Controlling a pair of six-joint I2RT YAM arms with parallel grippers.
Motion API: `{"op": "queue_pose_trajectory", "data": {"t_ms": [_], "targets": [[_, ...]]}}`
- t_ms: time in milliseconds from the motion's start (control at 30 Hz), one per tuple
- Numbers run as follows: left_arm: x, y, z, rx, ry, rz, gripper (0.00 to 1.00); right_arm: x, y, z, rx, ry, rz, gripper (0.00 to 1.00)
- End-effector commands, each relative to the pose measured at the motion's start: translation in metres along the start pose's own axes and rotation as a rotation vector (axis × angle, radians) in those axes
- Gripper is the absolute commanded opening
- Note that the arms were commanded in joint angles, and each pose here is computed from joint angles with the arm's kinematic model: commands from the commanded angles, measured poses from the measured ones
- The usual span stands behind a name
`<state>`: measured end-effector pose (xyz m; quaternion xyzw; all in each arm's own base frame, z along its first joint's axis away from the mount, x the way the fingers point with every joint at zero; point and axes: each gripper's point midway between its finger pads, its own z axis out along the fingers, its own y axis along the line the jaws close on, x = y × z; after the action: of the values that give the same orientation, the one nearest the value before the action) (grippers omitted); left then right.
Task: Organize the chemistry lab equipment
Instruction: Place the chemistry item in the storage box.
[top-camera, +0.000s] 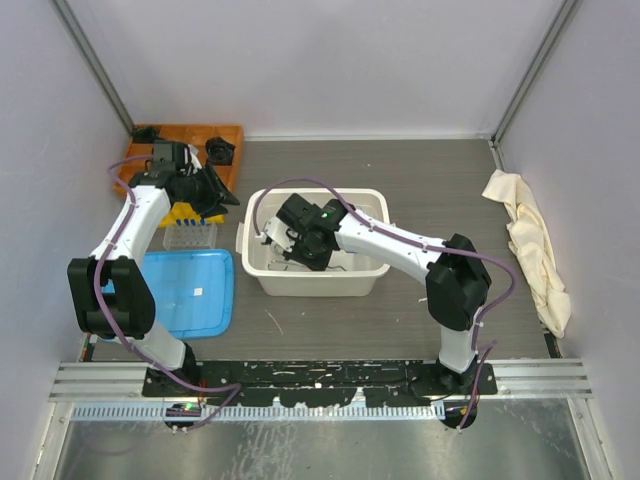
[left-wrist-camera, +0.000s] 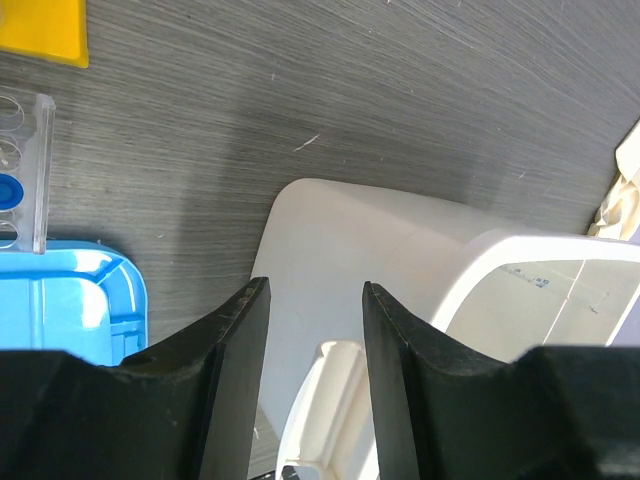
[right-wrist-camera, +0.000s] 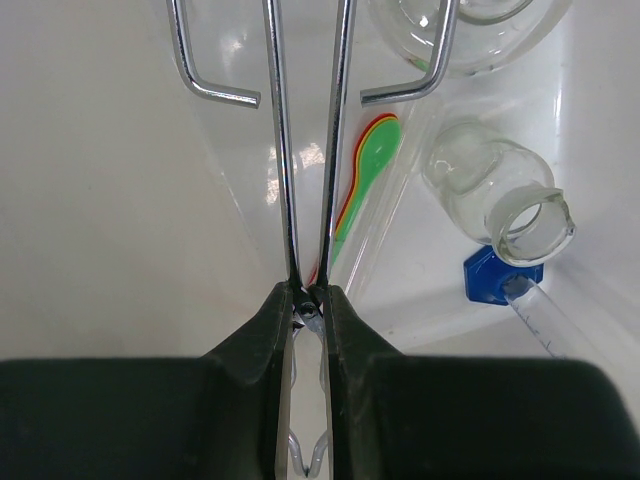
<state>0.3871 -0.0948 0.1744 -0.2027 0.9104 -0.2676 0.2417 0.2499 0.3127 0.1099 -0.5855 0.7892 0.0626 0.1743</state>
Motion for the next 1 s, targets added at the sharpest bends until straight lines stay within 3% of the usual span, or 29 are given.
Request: {"op": "queue_pose_trajectory", "data": {"t_ms": [0,967], "targets": [[-0.006,-0.012,-0.01,0.044,-0.035,0.031,0.44,-0.009,-0.001,-0.015,0.017,-0.056,-0.051,0.01],[-0.006,-0.01,-0.012,0.041,-0.038,0.044,0.44,-0.009,-0.002,0.018,0.001,0.006,-0.029,0.01]]}}
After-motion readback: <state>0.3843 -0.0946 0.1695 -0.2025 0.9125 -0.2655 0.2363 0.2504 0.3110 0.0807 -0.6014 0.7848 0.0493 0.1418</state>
